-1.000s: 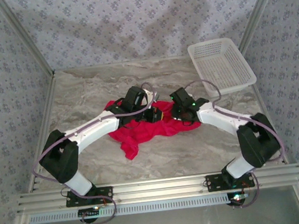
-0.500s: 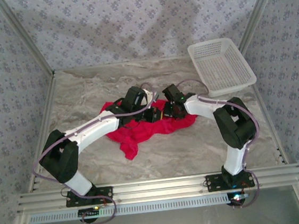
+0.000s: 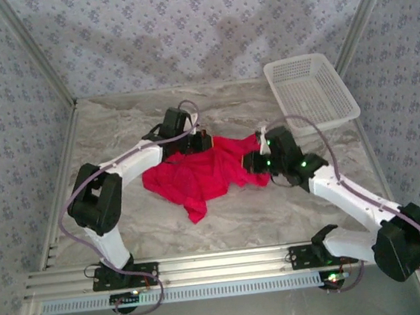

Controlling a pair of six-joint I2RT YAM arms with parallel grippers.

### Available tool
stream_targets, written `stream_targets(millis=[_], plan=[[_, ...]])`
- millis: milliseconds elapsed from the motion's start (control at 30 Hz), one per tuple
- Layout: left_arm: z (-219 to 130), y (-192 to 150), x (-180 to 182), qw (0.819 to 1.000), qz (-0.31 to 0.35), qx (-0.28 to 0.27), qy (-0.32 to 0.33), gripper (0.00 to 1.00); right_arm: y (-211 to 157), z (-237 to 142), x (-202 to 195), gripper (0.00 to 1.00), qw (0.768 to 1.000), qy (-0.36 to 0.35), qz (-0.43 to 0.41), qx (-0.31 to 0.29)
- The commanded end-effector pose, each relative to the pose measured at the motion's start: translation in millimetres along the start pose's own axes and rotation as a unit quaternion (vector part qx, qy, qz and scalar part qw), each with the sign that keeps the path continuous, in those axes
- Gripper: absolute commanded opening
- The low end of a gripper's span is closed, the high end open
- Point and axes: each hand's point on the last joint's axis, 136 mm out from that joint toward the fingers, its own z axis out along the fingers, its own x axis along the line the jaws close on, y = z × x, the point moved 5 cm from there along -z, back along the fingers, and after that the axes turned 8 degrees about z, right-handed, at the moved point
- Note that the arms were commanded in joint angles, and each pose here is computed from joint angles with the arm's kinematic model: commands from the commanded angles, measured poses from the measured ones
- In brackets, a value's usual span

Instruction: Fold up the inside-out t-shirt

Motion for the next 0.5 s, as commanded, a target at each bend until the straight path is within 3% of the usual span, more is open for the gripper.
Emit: stream_targets(millis=[0,167,333,467], plan=[[14,-18,14,0.999,-0.022,-0.001,0.027,0.0,-42,23,-40,0.0,0.998,-0.045,0.027,0.044],[25,-42,-8,1.0,-0.002,0.021,0.011,0.0,-51,23,-52,0.38,0.993,-0.105,0.026,0.057],[21,-50,-19,0.999,0.016,0.028,0.013,0.0,-30,-3,-28,0.45,0.993,-0.117,-0.02,0.016],[13,-46,-22,0.999,0.023,0.021,0.017,0.0,-20,1,-22,0.48,0.99,-0.132,-0.044,0.015]])
